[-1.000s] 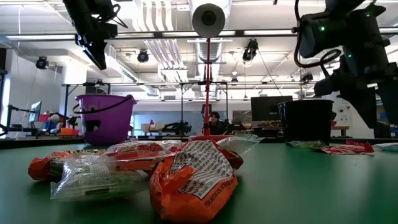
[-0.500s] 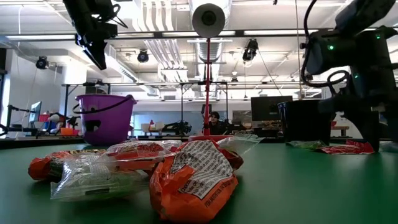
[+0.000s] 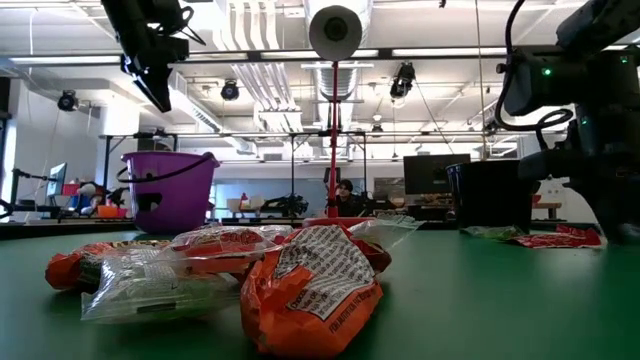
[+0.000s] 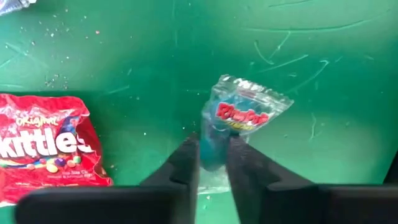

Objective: Sort candy
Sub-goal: Put the blue gummy into the light green bucket

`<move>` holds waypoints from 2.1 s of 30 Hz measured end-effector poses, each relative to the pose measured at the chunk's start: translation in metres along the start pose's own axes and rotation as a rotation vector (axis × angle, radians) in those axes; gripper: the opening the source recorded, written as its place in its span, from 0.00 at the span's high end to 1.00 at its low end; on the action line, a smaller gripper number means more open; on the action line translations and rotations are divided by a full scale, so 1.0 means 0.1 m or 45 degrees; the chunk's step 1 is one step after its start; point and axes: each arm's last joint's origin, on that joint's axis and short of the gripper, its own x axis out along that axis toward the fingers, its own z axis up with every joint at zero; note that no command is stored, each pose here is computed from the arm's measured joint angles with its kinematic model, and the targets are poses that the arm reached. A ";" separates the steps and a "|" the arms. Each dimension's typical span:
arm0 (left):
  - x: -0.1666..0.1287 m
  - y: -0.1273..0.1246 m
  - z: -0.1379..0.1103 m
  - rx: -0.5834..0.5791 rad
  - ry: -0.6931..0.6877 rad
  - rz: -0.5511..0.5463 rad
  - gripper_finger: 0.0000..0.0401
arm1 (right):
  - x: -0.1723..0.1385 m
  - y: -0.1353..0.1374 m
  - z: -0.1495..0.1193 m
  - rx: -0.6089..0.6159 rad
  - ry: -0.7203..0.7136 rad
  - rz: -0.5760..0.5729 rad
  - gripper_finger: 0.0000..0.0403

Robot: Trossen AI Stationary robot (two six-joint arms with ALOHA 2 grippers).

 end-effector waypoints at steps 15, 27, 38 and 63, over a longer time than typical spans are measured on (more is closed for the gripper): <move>0.00 -0.01 0.00 -0.048 -0.011 -0.043 0.65 | -0.72 0.41 -0.12 -0.274 -0.026 0.319 0.97; -0.05 -0.16 0.06 -0.042 -0.239 -0.684 0.64 | -1.71 0.79 -0.29 -0.536 -0.406 0.742 0.97; -0.13 -0.40 0.19 0.056 -0.406 -1.064 0.52 | -2.07 1.27 -0.29 -0.790 -0.675 0.961 0.97; -0.27 -0.95 0.57 0.444 -0.786 -1.315 0.54 | -2.80 2.29 -0.14 -1.307 -0.998 1.212 0.97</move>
